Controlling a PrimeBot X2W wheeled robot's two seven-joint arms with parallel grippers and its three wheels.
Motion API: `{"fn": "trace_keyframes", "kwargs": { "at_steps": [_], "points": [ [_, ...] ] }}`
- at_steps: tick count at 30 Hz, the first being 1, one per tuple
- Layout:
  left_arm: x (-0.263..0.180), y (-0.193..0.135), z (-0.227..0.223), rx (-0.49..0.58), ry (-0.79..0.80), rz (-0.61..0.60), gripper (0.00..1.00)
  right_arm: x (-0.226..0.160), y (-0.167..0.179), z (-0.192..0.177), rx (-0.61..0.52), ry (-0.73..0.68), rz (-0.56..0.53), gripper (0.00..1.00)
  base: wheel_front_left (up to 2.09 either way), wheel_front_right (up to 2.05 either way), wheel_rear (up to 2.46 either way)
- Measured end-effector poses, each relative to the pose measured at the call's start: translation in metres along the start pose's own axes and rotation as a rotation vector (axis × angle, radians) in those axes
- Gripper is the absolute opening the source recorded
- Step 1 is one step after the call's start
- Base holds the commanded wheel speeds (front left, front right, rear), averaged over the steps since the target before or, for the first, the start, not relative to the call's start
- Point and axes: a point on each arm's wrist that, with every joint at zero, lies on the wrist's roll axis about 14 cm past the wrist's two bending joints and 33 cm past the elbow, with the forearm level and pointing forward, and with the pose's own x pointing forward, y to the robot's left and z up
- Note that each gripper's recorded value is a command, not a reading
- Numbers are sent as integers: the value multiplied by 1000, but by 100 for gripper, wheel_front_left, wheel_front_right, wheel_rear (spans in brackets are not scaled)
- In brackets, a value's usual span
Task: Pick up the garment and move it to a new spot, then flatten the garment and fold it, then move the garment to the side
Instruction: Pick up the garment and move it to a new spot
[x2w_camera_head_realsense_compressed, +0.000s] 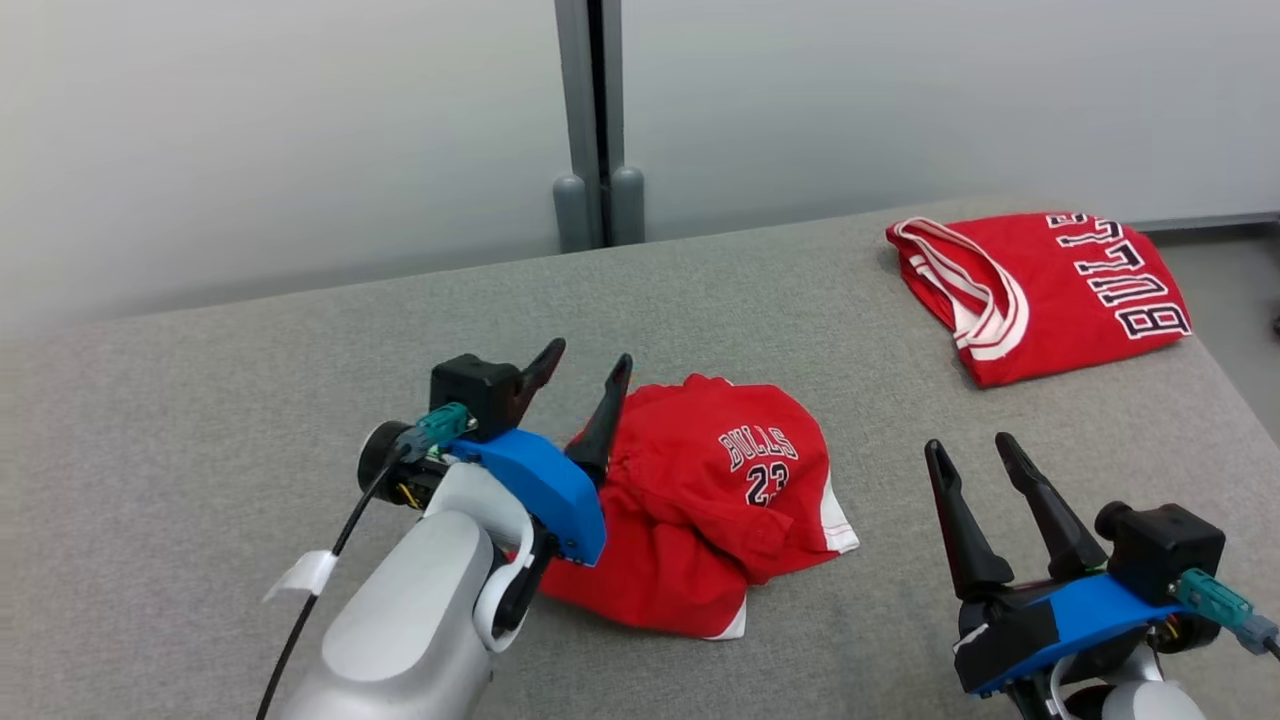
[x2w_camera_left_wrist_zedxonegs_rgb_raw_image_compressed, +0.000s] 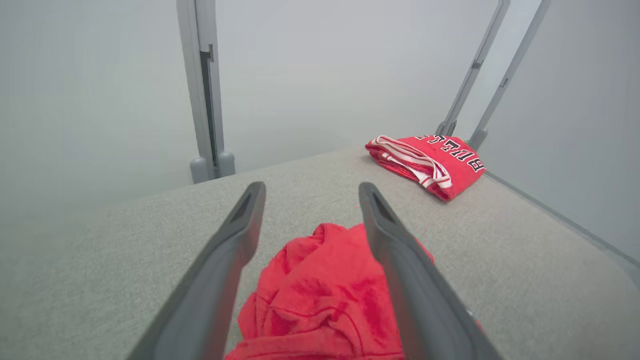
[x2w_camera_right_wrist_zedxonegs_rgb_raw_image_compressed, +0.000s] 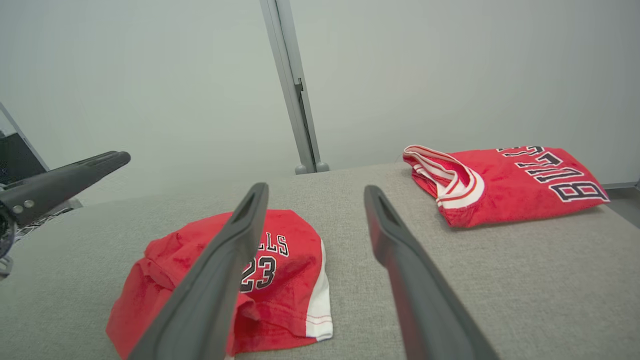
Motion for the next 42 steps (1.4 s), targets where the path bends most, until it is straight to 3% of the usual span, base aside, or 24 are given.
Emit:
{"fn": "trace_keyframes", "kwargs": {
  "at_steps": [4,10,23,42],
  "points": [
    [-22,19,28,-8,-157,75,100,-3,4,5,-7,-10,14,100,0,0,0],
    [-68,57,28,-51,-258,232,100,-2,10,9,-8,-21,33,100,0,0,0],
    [-168,107,-8,-59,-281,535,100,-7,-1,-11,24,21,-6,100,0,0,0],
    [-191,112,-43,-13,-174,586,100,-26,-18,-34,53,83,-66,100,0,0,0]
  ]
}}
